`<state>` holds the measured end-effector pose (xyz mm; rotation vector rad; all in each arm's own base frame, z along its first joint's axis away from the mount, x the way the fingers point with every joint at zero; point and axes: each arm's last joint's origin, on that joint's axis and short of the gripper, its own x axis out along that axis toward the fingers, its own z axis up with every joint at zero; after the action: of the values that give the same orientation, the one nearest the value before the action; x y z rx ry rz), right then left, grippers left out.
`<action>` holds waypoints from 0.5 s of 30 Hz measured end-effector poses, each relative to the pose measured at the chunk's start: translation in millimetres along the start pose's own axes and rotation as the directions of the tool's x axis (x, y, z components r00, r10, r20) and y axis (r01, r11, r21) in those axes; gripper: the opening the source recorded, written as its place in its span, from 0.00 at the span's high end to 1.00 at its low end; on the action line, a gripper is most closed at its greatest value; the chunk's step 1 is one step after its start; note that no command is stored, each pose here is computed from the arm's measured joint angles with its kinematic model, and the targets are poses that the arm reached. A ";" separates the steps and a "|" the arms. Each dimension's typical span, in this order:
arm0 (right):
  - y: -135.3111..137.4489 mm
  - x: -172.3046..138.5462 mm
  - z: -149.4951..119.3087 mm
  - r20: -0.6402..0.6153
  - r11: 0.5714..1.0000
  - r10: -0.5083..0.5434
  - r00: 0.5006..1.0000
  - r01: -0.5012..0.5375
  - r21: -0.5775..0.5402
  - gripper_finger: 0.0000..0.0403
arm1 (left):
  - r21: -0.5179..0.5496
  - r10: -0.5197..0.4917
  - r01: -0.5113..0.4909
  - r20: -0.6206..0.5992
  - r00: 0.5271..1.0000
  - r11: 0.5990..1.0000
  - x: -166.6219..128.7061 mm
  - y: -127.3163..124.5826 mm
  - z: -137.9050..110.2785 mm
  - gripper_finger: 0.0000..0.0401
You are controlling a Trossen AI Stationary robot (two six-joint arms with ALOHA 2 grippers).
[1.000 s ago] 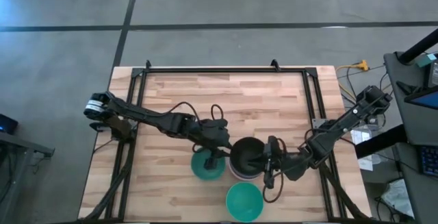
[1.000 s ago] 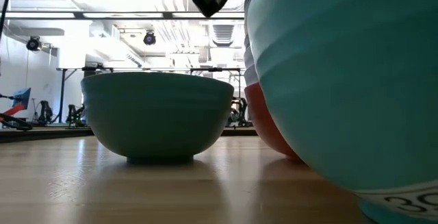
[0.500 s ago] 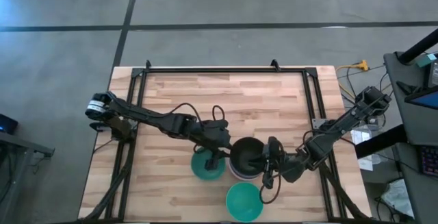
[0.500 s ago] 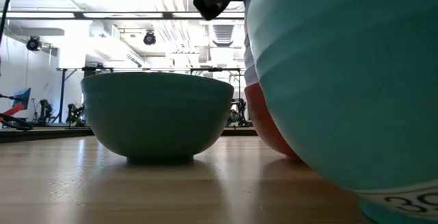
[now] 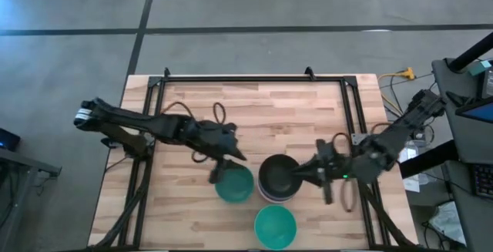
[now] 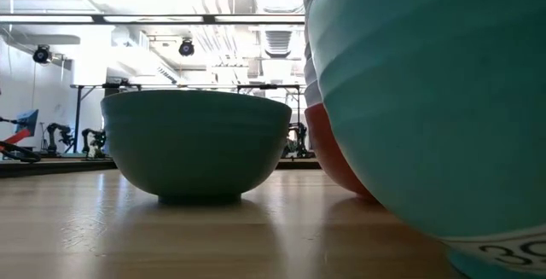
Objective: Nest bowls inside each other
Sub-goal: Stack the light blue bowl on top of the black bowl
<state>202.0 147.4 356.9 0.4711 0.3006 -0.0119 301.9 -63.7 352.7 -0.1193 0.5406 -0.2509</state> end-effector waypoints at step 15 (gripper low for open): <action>70.0 16.0 -83.1 -0.447 0.954 0.071 0.892 -0.191 -0.229 0.83 | -0.178 0.049 -0.133 -0.409 0.911 0.975 -53.9 -14.3 -107.3 0.73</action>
<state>199.5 247.9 313.0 0.2172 0.7014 0.2696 198.3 -68.1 290.5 -0.2426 0.9822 -0.1266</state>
